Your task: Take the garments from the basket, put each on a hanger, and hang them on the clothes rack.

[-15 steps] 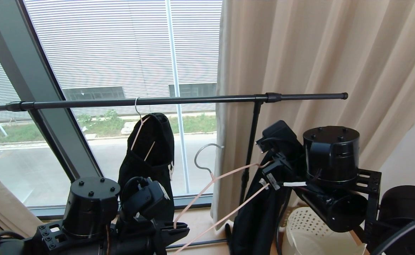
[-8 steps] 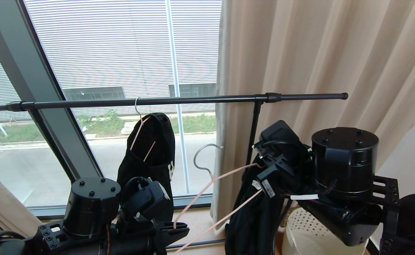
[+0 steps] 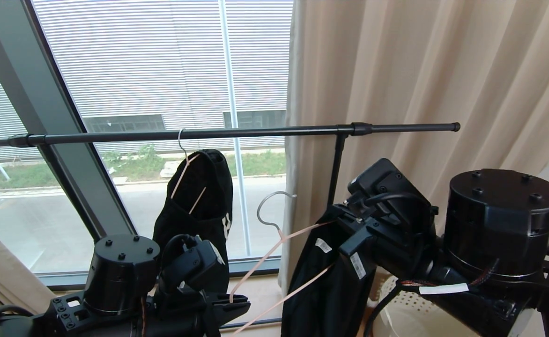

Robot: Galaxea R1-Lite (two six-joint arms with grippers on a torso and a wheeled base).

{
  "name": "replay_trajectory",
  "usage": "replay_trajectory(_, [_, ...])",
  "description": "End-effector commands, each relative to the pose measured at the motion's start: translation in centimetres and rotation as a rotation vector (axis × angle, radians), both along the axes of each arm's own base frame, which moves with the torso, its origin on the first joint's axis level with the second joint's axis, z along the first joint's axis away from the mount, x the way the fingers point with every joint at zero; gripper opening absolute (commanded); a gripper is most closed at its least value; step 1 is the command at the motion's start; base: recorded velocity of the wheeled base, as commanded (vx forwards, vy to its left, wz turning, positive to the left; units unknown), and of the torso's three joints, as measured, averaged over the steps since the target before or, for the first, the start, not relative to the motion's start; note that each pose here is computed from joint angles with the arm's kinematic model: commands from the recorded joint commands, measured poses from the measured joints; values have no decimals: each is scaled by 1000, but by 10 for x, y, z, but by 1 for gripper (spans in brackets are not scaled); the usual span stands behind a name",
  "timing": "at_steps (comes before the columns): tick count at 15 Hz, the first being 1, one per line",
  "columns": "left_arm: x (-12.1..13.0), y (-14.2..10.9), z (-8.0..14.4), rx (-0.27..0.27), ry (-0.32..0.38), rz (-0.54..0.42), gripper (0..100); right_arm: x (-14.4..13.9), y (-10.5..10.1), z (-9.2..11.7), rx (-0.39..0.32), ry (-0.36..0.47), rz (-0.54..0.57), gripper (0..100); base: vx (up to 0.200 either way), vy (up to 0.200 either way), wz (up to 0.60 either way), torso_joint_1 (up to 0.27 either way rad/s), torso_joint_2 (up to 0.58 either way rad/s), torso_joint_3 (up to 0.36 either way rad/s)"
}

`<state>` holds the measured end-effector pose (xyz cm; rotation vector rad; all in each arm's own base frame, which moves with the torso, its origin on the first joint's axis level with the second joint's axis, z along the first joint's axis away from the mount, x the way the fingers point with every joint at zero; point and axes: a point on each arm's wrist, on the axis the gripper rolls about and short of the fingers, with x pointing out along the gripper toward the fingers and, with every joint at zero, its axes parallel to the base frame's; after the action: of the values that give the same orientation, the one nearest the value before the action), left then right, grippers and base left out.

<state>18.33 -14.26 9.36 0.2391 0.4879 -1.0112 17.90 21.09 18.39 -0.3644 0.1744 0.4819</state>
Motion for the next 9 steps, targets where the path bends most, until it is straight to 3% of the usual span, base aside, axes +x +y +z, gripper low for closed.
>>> replay_trajectory(1, [0,0,0,1,1,-1,0,-5,-1,7,43,-3,9,0,0,0,0,0,0,0])
replay_trajectory(5, [-1,0,0,0,0,-1,0,-13,-1,5,77,37,100,0,0,0,0,0,0,0])
replay_trajectory(7, [-1,1,0,1,1,-1,0,-27,-10,9,107,61,254,0,0,0,0,0,0,0])
replay_trajectory(9, [-1,1,0,0,0,-3,0,-25,-9,11,112,57,252,0,0,0,0,0,0,0])
